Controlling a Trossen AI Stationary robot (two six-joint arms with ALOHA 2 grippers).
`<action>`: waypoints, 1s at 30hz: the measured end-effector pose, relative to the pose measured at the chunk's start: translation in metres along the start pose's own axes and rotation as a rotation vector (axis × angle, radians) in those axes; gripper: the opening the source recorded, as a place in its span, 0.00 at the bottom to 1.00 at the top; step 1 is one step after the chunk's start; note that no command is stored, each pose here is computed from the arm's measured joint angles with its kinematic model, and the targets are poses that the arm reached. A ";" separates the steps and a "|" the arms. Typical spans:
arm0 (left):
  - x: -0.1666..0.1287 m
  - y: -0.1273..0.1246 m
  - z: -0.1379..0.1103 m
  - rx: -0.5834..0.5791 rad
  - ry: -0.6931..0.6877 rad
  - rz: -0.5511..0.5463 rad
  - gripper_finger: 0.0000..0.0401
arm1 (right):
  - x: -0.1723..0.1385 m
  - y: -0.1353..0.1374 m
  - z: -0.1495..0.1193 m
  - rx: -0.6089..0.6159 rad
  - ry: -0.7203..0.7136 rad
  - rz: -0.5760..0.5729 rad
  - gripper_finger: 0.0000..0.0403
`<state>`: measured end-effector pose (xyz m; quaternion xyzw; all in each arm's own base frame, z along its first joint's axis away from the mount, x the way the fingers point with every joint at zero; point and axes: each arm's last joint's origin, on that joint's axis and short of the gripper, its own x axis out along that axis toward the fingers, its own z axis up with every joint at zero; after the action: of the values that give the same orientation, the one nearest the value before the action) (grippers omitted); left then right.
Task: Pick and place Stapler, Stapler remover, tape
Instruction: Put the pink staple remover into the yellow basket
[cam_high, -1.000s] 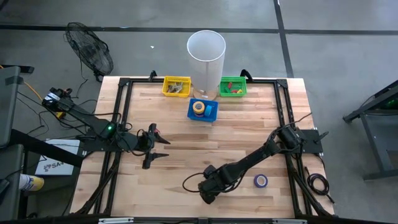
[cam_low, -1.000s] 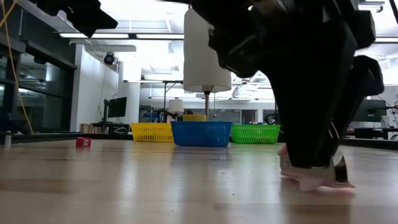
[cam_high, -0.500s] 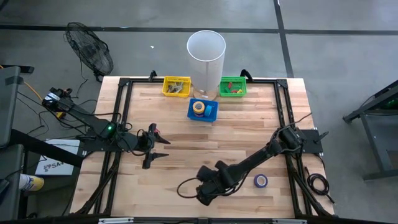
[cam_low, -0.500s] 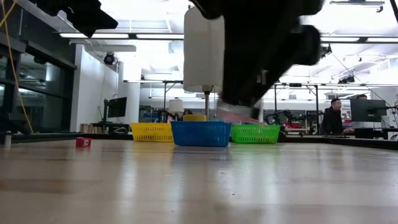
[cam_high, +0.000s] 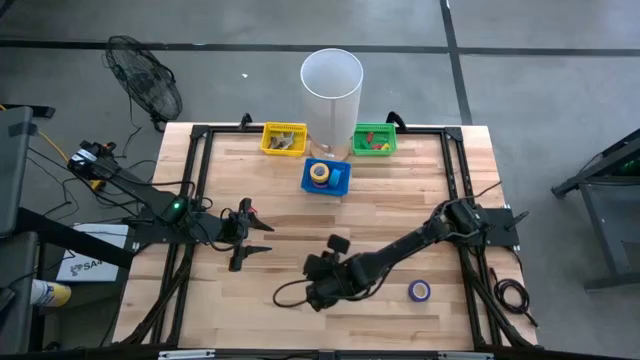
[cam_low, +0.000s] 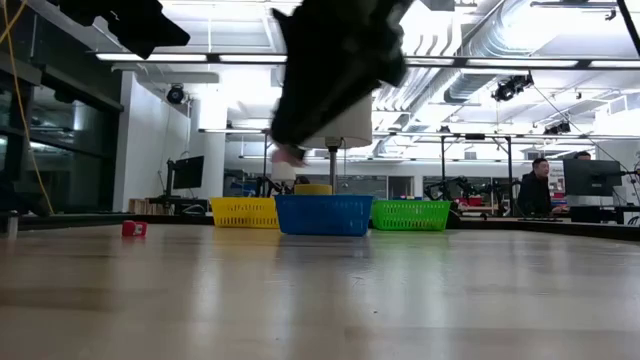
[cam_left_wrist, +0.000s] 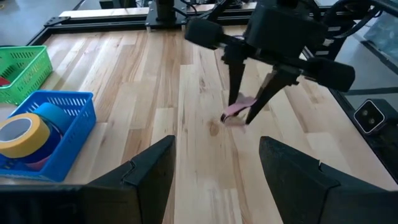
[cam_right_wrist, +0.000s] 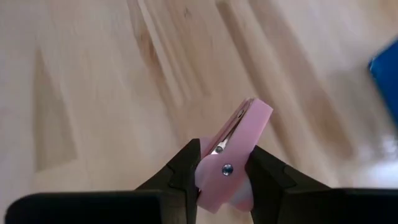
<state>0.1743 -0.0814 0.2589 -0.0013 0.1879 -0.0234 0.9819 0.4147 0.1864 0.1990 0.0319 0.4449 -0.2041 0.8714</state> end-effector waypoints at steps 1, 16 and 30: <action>0.000 0.000 0.000 0.004 0.000 0.001 0.57 | 0.002 -0.001 0.003 -0.028 -0.017 0.005 0.22; 0.000 0.001 0.001 0.203 -0.008 0.023 0.57 | 0.014 -0.023 0.041 -0.440 -0.157 0.004 0.22; 0.001 0.001 0.007 0.312 -0.063 0.095 0.57 | 0.003 -0.060 0.084 -0.621 -0.291 0.140 0.22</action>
<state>0.1774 -0.0801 0.2652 0.1591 0.1509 -0.0057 0.9756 0.4575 0.1102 0.2546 -0.2335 0.3538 -0.0013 0.9057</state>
